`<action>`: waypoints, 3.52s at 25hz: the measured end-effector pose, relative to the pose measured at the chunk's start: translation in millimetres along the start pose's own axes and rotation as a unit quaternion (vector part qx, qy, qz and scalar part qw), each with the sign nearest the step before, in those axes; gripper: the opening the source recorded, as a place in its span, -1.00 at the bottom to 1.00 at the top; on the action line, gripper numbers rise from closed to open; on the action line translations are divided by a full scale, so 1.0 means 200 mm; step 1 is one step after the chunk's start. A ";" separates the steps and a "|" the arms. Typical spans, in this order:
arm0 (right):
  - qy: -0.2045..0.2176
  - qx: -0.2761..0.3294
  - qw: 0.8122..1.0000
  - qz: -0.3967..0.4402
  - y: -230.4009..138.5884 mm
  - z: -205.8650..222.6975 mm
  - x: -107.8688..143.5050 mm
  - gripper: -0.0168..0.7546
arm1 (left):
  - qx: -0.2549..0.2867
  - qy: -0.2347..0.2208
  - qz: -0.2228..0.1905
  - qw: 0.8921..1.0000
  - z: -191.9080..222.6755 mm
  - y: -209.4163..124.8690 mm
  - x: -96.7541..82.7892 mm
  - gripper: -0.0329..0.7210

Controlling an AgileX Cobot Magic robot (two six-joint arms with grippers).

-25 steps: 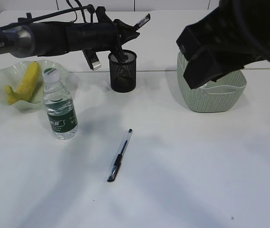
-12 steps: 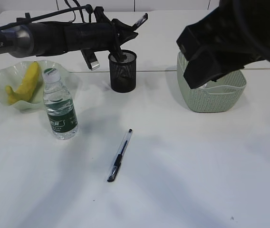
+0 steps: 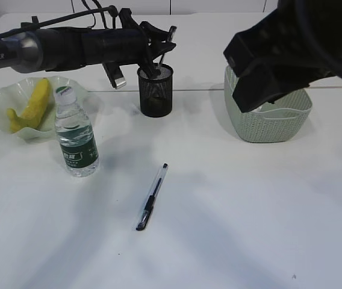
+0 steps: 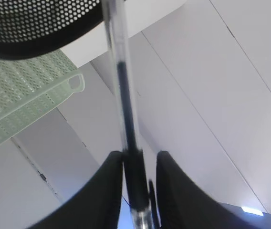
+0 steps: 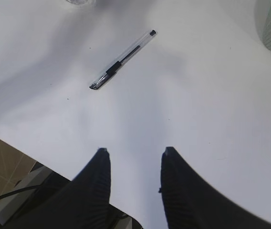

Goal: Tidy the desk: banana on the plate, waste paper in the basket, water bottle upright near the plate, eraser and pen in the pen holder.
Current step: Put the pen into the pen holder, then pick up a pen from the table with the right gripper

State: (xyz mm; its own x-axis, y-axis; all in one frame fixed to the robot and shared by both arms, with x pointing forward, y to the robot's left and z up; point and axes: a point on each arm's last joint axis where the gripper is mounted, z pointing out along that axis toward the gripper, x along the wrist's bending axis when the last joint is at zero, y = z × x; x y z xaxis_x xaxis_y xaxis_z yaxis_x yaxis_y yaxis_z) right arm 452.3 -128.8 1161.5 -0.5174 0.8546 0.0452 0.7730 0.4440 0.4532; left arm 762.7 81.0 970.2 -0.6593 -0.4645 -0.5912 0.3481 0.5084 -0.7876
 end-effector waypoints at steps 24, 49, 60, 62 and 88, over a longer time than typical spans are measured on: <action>-0.001 0.000 1.000 0.000 0.00 0.00 0.00 -0.26 | 0.046 0.021 0.142 0.989 0.00 -0.04 0.03 -0.28; -0.001 0.000 1.000 0.003 0.00 0.00 0.00 -0.26 | 0.123 0.190 0.530 0.817 -0.15 0.11 0.08 -0.29; -0.001 0.000 1.000 0.005 0.00 0.00 0.00 -0.26 | 0.110 0.246 0.644 0.716 -0.22 0.04 0.01 -0.29; -0.001 0.000 1.000 0.005 0.00 0.00 0.00 -0.26 | 0.106 0.247 0.664 0.698 -0.24 0.01 -0.02 -0.29; 0.003 0.001 1.000 0.019 0.00 0.00 0.00 -0.26 | -0.002 0.401 0.758 0.514 -0.64 -0.35 -0.32 -0.29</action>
State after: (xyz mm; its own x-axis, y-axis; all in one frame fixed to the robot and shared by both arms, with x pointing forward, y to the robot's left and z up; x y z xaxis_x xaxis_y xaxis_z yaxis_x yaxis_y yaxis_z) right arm 451.9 -128.3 1161.5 -0.4903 0.8689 0.0675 0.7922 0.4120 0.4502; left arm 695.0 167.7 1085.8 0.3045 0.9158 -0.2617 0.8664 -0.1521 0.4756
